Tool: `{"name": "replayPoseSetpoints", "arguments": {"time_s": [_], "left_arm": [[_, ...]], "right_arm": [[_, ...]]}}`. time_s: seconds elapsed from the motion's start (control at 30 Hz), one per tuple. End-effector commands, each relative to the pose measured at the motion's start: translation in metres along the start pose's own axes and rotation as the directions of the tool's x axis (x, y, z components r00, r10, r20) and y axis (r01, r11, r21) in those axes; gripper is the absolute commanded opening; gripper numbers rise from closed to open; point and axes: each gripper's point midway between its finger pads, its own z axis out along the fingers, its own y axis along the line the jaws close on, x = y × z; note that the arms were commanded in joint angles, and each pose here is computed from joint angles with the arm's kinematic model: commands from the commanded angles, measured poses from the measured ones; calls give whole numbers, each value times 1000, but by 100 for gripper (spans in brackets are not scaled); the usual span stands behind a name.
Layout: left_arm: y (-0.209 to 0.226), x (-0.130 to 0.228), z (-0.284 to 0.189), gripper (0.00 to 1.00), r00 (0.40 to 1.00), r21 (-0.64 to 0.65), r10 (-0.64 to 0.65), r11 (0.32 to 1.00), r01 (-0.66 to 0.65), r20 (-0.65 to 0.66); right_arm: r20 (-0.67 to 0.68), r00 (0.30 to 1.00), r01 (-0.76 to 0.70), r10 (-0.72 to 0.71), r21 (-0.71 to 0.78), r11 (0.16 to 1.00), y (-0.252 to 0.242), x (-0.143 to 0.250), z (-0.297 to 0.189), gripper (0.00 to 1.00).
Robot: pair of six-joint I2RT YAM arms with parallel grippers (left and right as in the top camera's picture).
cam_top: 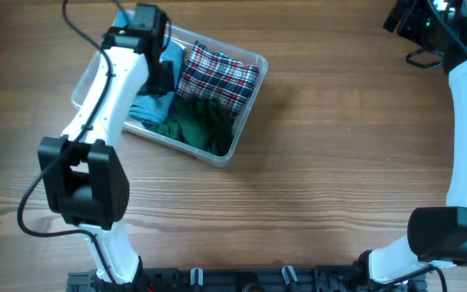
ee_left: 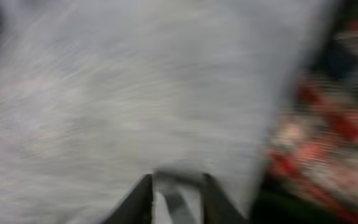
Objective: Pack container
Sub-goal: 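Tuck the denim cloth's edges into the bin with the left gripper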
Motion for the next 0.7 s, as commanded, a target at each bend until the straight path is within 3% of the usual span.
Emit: {"name": "replayPoseSetpoints", "arguments": {"time_s": [0.0, 0.27, 0.57, 0.67], "left_arm": [[-27, -13, -43, 33, 991, 51, 71, 996, -77, 113], [-49, 0, -55, 25, 986, 74, 126, 988, -134, 105], [-119, 23, -71, 23, 939, 127, 312, 935, -330, 147], [-135, 27, -74, 17, 929, 159, 331, 921, -356, 163]], "right_arm": [[0, 1000, -7, 7, 14, 1000, -2, 1, 2, 100], [0, 1000, -7, 7, 14, 1000, -2, 1, 2, 100], [0, 1000, -7, 7, 14, 1000, -2, 1, 2, 100], [0, 1000, -7, 7, 14, 1000, -2, 1, 2, 100]]}}
